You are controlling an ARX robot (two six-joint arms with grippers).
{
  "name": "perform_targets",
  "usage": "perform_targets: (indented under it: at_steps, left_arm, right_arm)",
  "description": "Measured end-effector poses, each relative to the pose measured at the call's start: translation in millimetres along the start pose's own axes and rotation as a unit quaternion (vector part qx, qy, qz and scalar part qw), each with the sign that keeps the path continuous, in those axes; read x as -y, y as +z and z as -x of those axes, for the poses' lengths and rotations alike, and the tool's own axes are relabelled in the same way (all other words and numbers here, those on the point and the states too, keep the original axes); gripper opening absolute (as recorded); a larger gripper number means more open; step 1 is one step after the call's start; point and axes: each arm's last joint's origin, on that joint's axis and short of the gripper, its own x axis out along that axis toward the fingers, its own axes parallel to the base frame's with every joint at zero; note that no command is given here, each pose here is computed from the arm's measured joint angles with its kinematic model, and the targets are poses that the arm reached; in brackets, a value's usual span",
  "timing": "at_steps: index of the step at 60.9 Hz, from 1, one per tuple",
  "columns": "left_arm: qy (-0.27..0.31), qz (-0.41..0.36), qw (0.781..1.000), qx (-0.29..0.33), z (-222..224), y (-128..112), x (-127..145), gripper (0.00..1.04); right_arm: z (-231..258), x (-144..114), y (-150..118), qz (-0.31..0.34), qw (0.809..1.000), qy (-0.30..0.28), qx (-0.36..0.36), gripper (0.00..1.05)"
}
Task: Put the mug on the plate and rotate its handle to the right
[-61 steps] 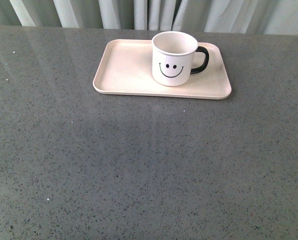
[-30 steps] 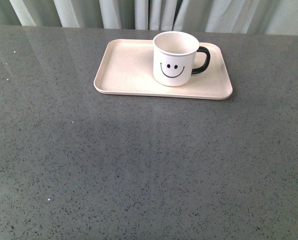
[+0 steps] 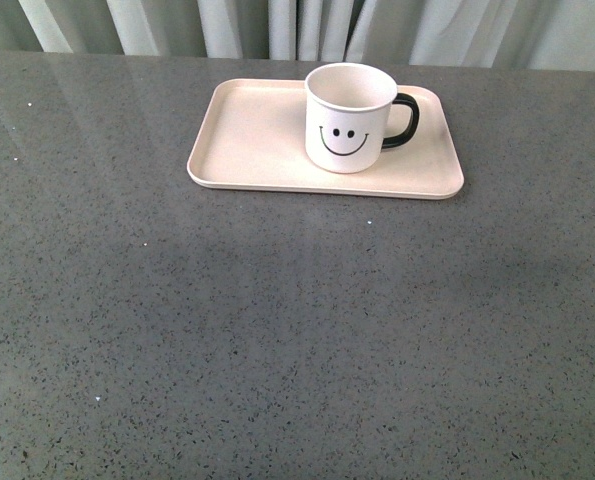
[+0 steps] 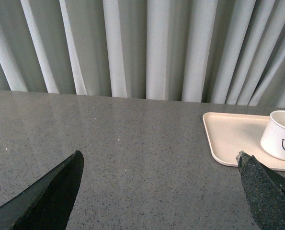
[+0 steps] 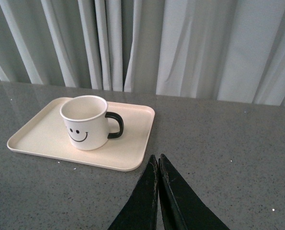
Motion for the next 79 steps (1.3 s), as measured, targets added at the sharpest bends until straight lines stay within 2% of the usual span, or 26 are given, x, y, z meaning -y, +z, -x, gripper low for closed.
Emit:
perform_targets:
  at_steps: [33, 79]
  left_arm:
    - [0.0, 0.0, 1.0, 0.0, 0.0, 0.0, 0.0, 0.96]
    - [0.0, 0.0, 1.0, 0.0, 0.0, 0.0, 0.0, 0.96]
  right_arm:
    - [34.5, 0.1, 8.5, 0.0, 1.0, 0.0, 0.013, 0.02]
    - [56.3, 0.1, 10.3, 0.0, 1.0, 0.0, 0.018, 0.02]
